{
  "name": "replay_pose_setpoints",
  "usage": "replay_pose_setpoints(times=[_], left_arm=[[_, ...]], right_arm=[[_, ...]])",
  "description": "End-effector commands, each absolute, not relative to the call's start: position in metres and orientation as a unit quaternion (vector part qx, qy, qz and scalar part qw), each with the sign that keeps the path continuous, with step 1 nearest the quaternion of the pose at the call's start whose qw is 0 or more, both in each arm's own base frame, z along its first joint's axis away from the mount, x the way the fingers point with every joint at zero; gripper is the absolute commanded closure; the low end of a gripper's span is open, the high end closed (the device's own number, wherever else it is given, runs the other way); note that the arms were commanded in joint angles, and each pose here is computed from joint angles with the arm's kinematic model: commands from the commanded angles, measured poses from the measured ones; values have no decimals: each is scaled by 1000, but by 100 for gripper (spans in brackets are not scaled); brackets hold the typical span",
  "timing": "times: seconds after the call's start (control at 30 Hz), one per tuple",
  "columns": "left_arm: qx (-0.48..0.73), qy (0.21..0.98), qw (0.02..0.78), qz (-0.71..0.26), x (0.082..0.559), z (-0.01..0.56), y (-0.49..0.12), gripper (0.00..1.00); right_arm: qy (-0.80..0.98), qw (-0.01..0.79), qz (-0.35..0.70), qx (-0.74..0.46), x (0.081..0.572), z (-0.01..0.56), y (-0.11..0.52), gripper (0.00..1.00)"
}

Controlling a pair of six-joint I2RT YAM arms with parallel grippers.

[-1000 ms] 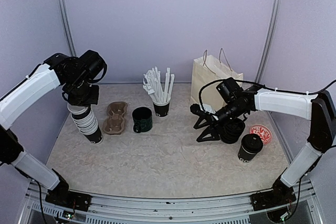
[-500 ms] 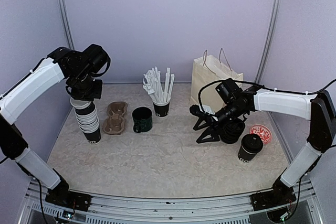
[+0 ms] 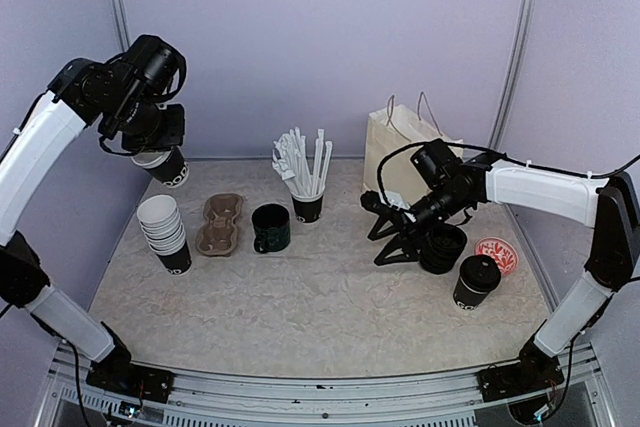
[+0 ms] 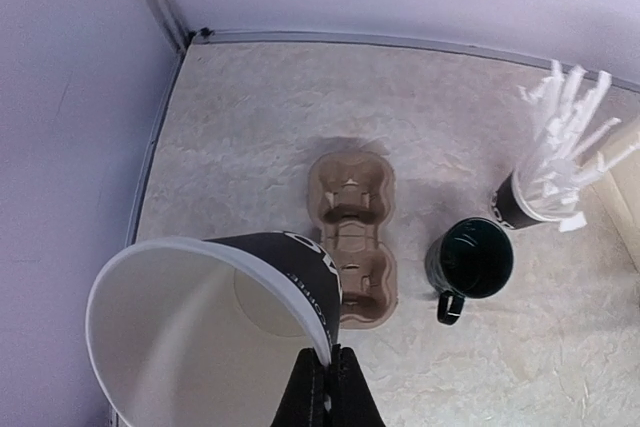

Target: Pack the takeout coffee

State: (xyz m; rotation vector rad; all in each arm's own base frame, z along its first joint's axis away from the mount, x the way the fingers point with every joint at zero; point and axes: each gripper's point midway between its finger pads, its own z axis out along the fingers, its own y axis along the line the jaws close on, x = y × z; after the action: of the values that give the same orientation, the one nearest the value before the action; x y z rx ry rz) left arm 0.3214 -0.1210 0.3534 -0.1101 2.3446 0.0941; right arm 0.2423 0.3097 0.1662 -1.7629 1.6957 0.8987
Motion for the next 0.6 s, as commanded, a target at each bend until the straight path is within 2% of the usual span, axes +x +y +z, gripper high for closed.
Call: replay_pose_setpoints(times=[0.0, 0.13, 0.23, 0.47, 0.57], left_arm=[[101, 900, 424, -34, 306, 377, -195, 100], [276, 862, 410, -116, 265, 360, -287, 100], [391, 825, 390, -116, 231, 329, -333, 100], [504, 797, 295, -156, 210, 243, -399, 100], [526, 801, 246, -146, 204, 197, -425, 100]], right_arm=[[659, 263, 298, -639, 251, 170, 295, 32], [705, 261, 252, -609, 268, 163, 268, 34], [735, 262, 229, -582, 277, 167, 244, 34], [783, 282, 152, -533, 288, 174, 184, 36], [801, 266, 125, -521, 285, 164, 166, 37]])
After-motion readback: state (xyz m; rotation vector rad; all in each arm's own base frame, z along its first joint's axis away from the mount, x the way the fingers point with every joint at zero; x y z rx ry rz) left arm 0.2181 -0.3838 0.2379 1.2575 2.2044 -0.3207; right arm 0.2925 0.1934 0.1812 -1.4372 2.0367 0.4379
